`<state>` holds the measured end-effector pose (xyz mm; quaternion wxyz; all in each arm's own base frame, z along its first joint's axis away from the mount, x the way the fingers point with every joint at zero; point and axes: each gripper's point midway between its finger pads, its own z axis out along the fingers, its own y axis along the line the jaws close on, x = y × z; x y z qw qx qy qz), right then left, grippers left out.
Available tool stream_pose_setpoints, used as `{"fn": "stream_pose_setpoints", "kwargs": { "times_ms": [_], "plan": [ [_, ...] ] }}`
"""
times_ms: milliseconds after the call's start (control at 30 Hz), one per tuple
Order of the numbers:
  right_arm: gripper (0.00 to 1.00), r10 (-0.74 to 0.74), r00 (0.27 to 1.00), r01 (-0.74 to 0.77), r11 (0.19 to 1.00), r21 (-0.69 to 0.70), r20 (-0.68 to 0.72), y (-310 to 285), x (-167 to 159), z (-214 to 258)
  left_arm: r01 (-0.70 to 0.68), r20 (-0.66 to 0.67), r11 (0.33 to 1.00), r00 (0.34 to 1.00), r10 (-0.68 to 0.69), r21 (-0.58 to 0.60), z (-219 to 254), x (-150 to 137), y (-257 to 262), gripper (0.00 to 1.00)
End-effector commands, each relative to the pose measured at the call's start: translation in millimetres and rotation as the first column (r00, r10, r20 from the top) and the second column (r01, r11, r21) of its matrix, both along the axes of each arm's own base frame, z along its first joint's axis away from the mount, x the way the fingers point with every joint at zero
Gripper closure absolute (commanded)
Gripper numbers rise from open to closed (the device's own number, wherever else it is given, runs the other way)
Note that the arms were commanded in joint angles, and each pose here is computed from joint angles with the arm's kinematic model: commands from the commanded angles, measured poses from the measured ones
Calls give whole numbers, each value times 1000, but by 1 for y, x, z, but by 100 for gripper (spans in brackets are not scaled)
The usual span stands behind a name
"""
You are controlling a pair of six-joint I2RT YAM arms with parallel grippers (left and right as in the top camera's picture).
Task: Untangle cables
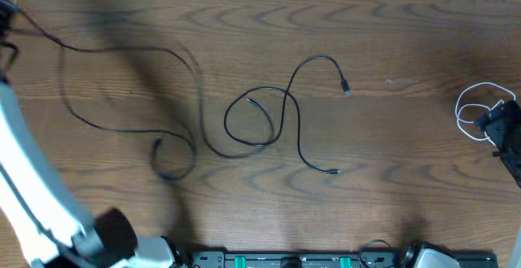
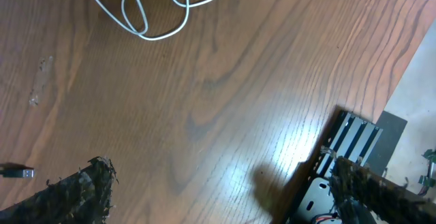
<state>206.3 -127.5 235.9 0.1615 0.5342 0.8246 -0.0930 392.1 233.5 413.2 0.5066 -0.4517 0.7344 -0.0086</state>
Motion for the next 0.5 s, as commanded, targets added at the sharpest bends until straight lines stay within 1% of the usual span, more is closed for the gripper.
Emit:
{"fn": "stream_pose_setpoints", "kwargs": {
  "times_ms": [0,100,200,333,400,467],
  "plan": [
    [1,-21,1000,21,1000,-5,0,-2,-1,0,16,249,998,968,-31,62,87,-22,-23,93],
    [1,-21,1000,21,1000,-5,0,-2,-1,0,0,371,994,928,-42,113,133,-38,-34,93],
    [1,-21,1000,21,1000,-5,0,-2,-1,0,2,430,992,901,-57,127,155,-48,-41,93],
    [1,-21,1000,21,1000,-5,1,-2,-1,0,7,420,992,906,-60,126,152,-45,-41,93],
    [1,-21,1000,21,1000,-5,1,-2,-1,0,11,393,992,918,-59,122,143,-40,-38,93],
    [1,-21,1000,21,1000,-5,0,-2,-1,0,22,338,991,939,-65,130,128,-32,-32,93]
  ]
}}
